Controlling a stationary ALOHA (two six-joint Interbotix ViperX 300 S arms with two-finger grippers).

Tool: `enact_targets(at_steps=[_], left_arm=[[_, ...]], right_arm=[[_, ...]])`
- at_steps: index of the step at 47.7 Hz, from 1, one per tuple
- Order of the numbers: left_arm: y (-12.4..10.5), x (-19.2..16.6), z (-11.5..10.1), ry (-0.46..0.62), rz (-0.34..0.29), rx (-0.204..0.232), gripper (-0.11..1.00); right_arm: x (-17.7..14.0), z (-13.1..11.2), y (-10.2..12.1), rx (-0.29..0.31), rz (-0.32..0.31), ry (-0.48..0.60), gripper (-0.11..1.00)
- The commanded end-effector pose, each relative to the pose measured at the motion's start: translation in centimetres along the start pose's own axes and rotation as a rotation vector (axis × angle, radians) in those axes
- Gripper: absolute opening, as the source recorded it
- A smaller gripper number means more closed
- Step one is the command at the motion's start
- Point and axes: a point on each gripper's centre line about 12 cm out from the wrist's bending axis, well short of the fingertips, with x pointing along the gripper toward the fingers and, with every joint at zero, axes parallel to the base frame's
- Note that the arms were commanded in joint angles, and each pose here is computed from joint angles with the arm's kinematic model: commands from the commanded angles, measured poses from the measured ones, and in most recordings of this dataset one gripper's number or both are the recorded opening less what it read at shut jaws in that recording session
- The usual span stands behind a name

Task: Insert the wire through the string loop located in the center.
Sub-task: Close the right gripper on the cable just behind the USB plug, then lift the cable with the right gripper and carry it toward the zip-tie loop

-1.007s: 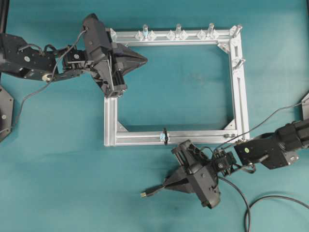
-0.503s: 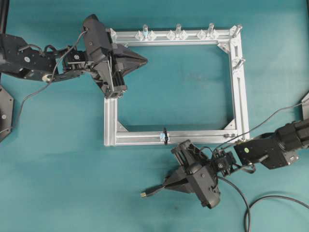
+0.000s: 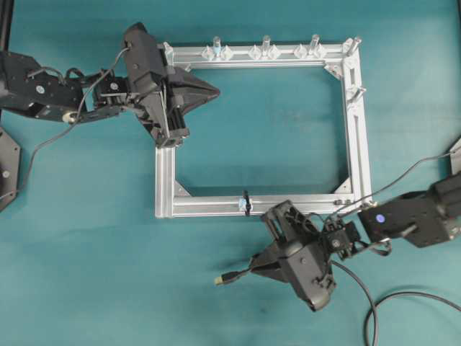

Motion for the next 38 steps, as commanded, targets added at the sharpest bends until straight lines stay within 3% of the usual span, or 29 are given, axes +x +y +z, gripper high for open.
enact_targets(at_steps=[1,18,38], left_arm=[[-0.2,-0.4,1.2,-0.038,-0.007,-0.004,0.00],[-0.3,-0.6,1.1,-0.036,-0.009,-0.001,0.00],[-0.6,-0.6,0.8,-0.030,-0.017,0.001,0.00]], right_arm=[[-1.4,2.2,0.0,-0.004,-0.003,-0.061,0.07],[-4.4,3.1,0.0,-0.006,-0.007,-0.093,0.07],[-4.6,3.4,0.0,-0.007,-0.009,-0.093,0.07]])
